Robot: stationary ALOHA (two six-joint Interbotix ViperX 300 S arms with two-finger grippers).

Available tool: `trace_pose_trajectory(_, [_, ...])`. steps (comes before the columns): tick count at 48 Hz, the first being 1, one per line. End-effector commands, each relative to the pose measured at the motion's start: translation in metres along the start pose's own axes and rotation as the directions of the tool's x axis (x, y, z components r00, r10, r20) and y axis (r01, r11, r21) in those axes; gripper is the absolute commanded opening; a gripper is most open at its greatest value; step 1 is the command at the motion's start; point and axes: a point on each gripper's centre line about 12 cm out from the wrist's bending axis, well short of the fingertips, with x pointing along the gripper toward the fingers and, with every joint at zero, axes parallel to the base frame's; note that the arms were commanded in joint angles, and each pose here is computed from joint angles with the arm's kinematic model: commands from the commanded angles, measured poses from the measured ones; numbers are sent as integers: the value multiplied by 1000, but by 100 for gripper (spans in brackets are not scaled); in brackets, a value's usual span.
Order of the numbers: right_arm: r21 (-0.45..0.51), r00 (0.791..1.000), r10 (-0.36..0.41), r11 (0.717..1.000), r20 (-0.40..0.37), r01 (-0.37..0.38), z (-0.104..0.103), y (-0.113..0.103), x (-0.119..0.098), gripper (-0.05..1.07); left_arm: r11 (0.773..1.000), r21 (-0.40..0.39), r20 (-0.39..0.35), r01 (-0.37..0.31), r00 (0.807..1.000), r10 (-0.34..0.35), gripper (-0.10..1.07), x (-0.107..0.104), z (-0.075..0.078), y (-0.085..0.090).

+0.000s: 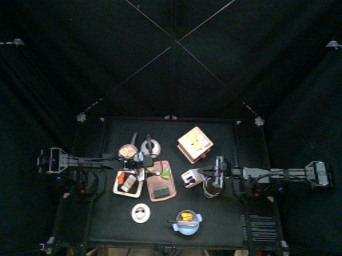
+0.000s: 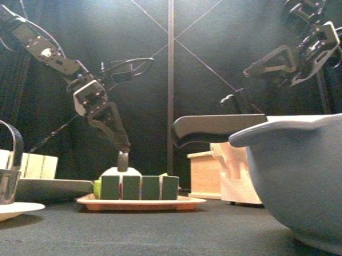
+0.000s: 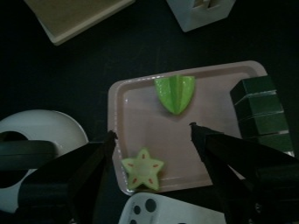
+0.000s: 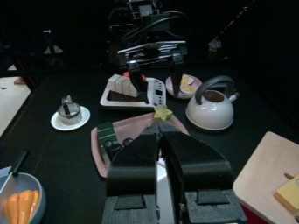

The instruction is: Grab green sushi roll

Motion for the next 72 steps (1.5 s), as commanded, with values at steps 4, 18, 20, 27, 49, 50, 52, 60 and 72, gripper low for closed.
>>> trace_pose_trajectory(4, [1,1000,-2,1000,14,2,5,-1,1,1,998,-32,66,52,997,-50,100,-6,22,-20])
trace_pose_trajectory(18, [2,1000,-5,1000,12,5,4,-1,1,1,984,23,42,177,983,-178,100,1,21,-77])
trace_pose_trajectory(20, [2,1000,-5,1000,14,5,5,-1,1,1,982,29,35,185,982,-186,100,2,20,-81])
trace_pose_trajectory(27, [3,1000,-6,1000,14,6,5,-1,2,1,981,32,1,192,981,-192,100,14,15,-87])
trace_pose_trajectory(49, [2,1000,-5,1000,12,5,4,-1,1,1,982,7,-89,190,978,-188,100,51,8,-94])
trace_pose_trajectory(50, [2,1000,-5,1000,12,5,4,-1,1,1,982,6,-89,189,978,-187,100,51,8,-94])
trace_pose_trajectory(52, [2,1000,-5,1000,12,5,4,-1,1,1,982,6,-92,188,978,-187,100,52,8,-94])
trace_pose_trajectory(60, [2,1000,-5,1000,12,5,4,-1,1,1,982,4,-107,187,977,-186,99,56,4,-94])
trace_pose_trajectory(72, [2,1000,-5,1000,12,5,4,-1,1,1,982,6,-120,186,976,-184,99,59,0,-95])
